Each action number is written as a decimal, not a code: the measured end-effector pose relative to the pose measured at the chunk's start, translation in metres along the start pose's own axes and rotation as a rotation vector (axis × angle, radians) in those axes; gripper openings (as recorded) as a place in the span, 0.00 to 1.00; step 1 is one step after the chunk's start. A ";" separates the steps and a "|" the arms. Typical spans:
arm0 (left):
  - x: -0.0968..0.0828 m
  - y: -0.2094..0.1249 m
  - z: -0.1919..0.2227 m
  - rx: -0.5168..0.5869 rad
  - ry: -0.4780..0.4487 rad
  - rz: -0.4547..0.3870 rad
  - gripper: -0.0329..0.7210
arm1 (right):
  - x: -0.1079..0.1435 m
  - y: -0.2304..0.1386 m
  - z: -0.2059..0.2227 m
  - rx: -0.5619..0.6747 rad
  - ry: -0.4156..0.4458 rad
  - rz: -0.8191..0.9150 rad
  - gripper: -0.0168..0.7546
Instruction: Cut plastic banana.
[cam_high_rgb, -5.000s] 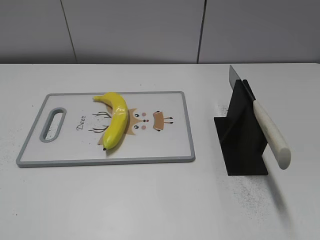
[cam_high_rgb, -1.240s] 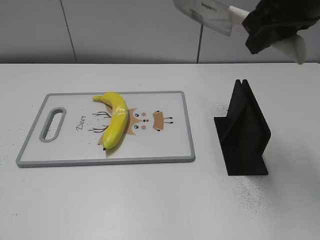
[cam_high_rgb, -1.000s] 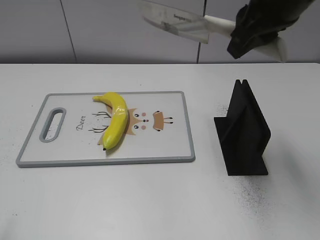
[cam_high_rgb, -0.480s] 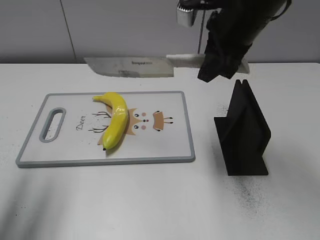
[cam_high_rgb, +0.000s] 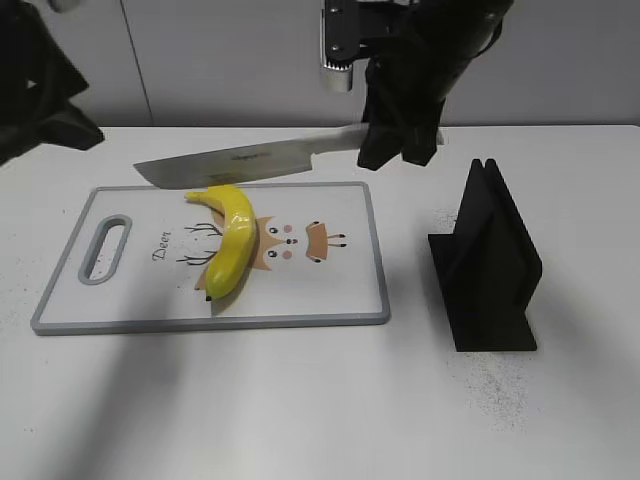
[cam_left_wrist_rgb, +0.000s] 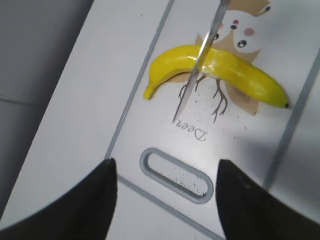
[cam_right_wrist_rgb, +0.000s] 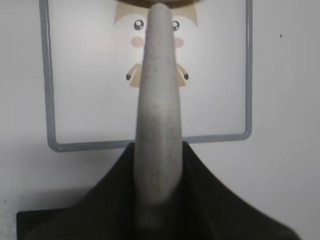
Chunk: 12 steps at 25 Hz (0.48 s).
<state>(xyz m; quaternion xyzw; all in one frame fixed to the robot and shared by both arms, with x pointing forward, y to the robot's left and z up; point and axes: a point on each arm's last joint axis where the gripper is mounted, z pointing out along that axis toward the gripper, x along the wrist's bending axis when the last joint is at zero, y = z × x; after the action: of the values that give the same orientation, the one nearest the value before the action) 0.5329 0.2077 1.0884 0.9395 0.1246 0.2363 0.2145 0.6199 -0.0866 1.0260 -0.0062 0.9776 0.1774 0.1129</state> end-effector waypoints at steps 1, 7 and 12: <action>0.001 0.005 0.007 -0.002 -0.016 0.024 0.82 | -0.002 0.002 0.004 -0.016 0.008 -0.013 0.23; 0.009 0.021 0.053 0.014 -0.105 0.104 0.82 | -0.005 0.009 0.023 -0.104 0.054 -0.059 0.23; 0.013 0.025 0.075 0.032 -0.156 0.119 0.80 | -0.007 0.007 0.033 -0.106 0.053 -0.064 0.23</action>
<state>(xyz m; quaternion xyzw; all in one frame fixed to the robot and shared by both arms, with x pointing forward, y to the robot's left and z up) 0.5851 0.1646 1.0453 0.9640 0.0554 0.1730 0.1941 0.6335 -0.0683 1.0001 -0.0479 0.9688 0.2249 0.0921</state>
